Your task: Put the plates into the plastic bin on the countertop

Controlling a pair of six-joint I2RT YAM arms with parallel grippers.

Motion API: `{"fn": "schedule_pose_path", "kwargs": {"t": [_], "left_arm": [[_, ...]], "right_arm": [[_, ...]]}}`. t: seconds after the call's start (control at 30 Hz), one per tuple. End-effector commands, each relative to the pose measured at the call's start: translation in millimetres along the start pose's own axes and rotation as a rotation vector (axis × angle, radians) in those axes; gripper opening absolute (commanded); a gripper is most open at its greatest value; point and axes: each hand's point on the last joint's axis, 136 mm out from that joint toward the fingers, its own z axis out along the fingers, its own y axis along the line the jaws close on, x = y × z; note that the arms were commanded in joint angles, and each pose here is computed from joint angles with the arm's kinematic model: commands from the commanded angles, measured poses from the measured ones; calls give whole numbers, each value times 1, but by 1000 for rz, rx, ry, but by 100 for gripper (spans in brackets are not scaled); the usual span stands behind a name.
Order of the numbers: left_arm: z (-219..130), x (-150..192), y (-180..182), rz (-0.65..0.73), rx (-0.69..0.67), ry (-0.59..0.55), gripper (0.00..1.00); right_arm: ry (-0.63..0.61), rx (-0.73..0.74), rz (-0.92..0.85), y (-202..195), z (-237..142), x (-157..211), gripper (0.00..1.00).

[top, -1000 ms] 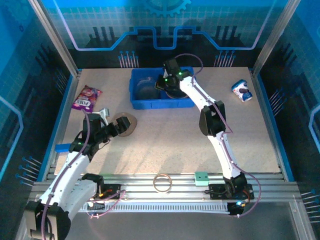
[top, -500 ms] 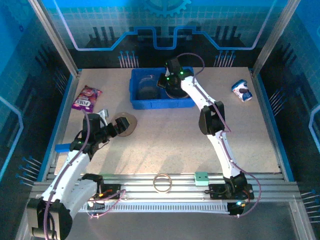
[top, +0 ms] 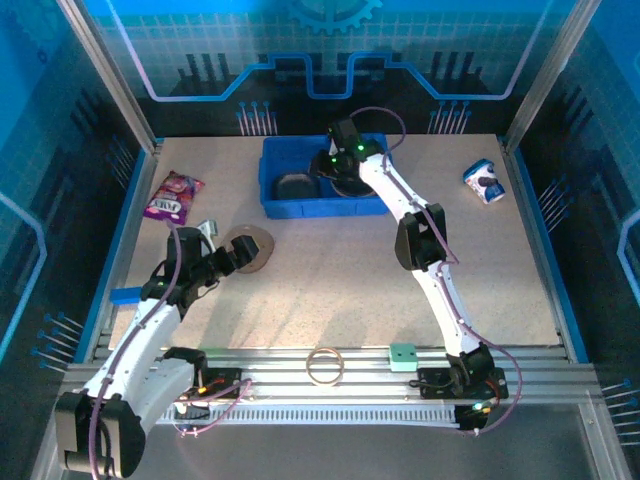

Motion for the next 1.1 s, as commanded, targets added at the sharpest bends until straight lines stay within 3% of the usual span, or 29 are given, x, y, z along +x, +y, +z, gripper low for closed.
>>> {"fn": "schedule_pose_path", "kwargs": {"t": [0.0, 0.33, 0.53, 0.83, 1.07], "left_arm": [[1, 2, 3, -17, 7, 6, 99], [1, -3, 13, -24, -54, -14, 99], [5, -9, 13, -30, -64, -15, 99], [17, -18, 29, -70, -160, 6, 93], [20, -33, 63, -95, -325, 22, 83]], "right_arm": [[-25, 37, -41, 7, -18, -4, 43], [-97, 17, -92, 29, -57, -15, 39], [-159, -44, -172, 68, -116, -17, 39], [-162, -152, -209, 81, -181, 54, 38], [-73, -138, -220, 56, -190, 128, 38]]}}
